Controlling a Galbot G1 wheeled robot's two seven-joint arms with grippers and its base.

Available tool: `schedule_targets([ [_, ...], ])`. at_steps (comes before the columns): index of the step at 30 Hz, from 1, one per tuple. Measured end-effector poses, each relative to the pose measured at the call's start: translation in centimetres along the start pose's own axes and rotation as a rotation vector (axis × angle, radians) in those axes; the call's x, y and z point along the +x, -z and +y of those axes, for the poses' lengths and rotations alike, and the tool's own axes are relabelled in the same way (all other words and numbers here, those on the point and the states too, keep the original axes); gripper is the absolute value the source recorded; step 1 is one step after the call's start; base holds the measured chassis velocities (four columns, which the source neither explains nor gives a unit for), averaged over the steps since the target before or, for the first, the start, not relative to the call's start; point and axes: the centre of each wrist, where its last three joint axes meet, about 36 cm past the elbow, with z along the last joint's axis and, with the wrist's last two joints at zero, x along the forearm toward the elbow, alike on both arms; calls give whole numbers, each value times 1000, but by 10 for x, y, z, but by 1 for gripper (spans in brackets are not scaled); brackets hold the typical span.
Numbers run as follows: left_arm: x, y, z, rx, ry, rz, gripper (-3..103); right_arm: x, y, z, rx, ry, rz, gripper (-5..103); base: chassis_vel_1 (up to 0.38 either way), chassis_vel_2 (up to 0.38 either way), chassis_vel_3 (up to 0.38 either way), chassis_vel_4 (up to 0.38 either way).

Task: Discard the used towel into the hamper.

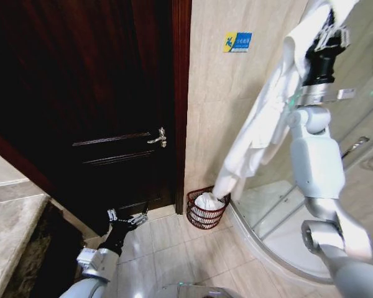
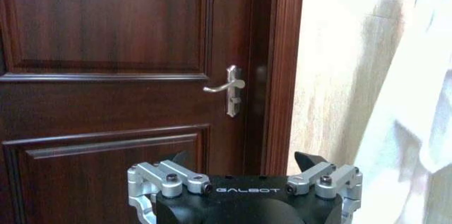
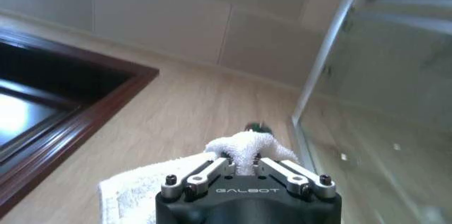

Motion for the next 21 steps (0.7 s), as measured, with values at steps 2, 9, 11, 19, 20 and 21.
schedule_targets([
  [2, 0, 0, 0, 0, 0, 0, 100, 26, -9, 4, -7, -2, 44, 5, 0, 0, 0, 0],
  [9, 0, 0, 0, 0, 0, 0, 100, 72, -25, 12, -24, -19, 119, 5, 0, 0, 0, 0],
  [11, 0, 0, 0, 0, 0, 0, 100, 90, -34, 16, -33, -27, 150, 5, 0, 0, 0, 0],
  [19, 0, 0, 0, 0, 0, 0, 100, 147, -54, 41, -71, -16, 246, 5, 0, 0, 0, 0],
  [20, 0, 0, 0, 0, 0, 0, 100, 147, -54, 41, -71, -16, 246, 5, 0, 0, 0, 0],
  [21, 0, 0, 0, 0, 0, 0, 100, 154, -58, 46, -77, -13, 256, 5, 0, 0, 0, 0],
])
